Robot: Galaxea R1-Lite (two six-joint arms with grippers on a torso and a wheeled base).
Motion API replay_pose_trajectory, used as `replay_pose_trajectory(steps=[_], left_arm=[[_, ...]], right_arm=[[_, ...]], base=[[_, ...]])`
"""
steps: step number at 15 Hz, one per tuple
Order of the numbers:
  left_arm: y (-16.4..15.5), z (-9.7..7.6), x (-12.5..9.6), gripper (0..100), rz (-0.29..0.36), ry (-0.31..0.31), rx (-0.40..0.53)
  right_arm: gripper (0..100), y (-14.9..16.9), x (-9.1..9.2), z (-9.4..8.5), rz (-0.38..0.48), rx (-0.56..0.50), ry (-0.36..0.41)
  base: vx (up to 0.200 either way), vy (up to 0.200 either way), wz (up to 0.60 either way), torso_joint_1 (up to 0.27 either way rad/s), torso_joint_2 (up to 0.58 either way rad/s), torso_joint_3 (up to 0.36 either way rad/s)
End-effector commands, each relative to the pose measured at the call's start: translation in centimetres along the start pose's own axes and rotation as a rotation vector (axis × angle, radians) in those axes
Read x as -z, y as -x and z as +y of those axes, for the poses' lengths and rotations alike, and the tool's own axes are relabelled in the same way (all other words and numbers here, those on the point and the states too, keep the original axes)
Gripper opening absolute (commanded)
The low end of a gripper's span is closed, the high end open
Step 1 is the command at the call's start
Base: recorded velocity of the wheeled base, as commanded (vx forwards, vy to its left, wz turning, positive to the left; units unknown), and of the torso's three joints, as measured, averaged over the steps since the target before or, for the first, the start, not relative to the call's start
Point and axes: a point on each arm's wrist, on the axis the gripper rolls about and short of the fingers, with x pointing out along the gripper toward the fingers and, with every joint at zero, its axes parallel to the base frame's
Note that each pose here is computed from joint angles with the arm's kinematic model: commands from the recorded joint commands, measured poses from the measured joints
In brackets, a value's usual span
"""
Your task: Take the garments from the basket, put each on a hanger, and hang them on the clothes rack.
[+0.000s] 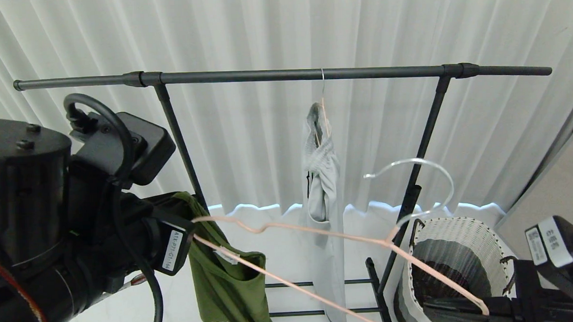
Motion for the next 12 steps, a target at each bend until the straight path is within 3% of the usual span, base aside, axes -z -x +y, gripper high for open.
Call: replay_pose_trajectory(steps=[1,3,7,9,12], left_arm=[[0.0,0.0,0.0,0,0.001,0.030,-0.001],[0.0,0.0,0.0,0,0.001,0.044,-0.003],[-0.3,-0.2,-0.1,0,0.007,0.073,-0.002],[-1.1,-0.8,-0.8,0,0.015,0.137,-0.011],[-1.8,-1.2,-1.6,0,0.011,0.173,-0.018]], right_arm=[[0,-1.1,-0.5,-0.2,0.009,0.037,-0.017],[0,-1.4,-0.8,-0.4,-0.005,0.096,-0.052],[0,-1.6,-1.4,-0.2,-0.037,0.089,-0.083],[0,-2.1,-1.7,0.7,-0.034,0.041,-0.087],[0,-3.0,-1.5,2.0,-0.009,-0.023,-0.090]], base=[[0.000,0.000,0.00,0.000,0.00,0.000],[0.000,0.000,0.00,0.000,0.00,0.000],[0.000,0.000,0.00,0.000,0.00,0.000],[0.000,0.000,0.00,0.000,0.00,0.000],[0.000,0.000,0.00,0.000,0.00,0.000]])
